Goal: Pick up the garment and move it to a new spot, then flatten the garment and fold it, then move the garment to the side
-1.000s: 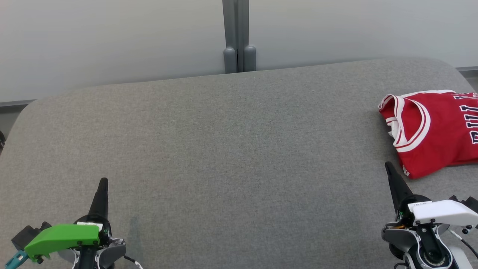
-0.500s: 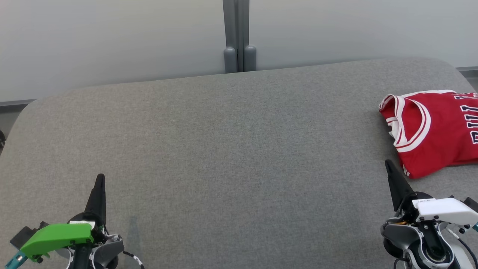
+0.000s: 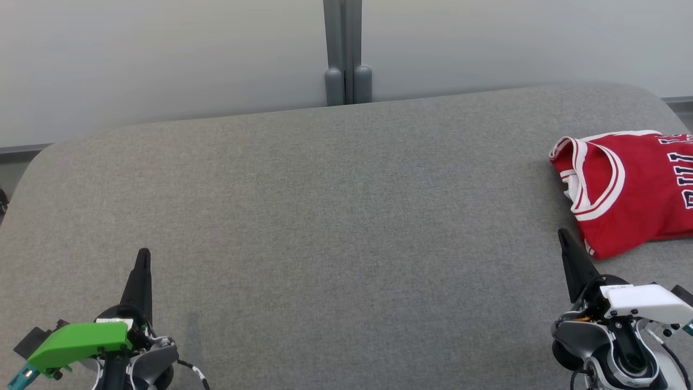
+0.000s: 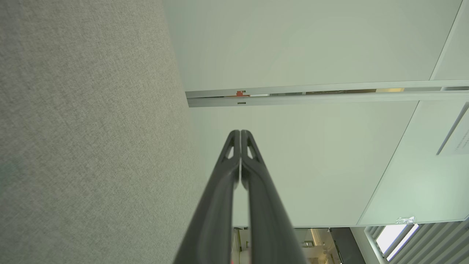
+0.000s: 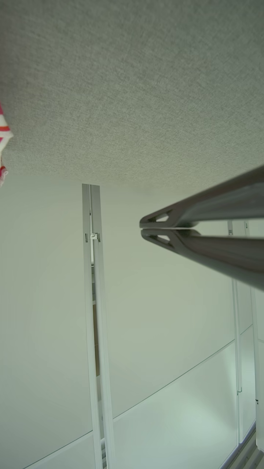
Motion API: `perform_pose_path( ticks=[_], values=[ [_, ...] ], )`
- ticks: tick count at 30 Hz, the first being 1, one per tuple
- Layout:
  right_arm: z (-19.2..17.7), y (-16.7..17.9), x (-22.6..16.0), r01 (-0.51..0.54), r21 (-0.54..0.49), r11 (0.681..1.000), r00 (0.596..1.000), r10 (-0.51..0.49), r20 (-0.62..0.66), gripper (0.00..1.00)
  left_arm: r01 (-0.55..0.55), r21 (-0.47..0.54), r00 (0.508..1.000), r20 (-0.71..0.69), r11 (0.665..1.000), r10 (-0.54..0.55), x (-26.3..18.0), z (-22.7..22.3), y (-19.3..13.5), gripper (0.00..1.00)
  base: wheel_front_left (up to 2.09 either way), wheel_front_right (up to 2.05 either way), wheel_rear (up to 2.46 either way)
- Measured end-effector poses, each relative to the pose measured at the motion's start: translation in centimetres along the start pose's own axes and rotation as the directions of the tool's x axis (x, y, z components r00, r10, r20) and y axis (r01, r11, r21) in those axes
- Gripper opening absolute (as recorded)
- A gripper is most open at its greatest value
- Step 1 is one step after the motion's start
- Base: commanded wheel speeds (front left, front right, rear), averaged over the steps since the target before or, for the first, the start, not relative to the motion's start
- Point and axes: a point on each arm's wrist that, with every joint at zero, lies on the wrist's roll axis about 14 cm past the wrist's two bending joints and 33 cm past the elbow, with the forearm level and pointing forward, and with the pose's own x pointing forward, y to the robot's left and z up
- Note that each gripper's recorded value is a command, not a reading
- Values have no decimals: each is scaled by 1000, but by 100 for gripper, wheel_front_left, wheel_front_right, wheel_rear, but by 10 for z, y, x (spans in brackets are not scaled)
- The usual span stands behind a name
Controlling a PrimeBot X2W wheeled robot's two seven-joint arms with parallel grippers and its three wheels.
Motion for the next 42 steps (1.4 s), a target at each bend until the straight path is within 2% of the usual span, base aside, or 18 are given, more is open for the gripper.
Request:
perform_pose_path(
  ticks=[42],
  values=[
    [0,0,0,0,3,1000,1000,0,1,0,1,-2,1000,1,1000,-1,0,0,0,0,0,0,0]
  ],
)
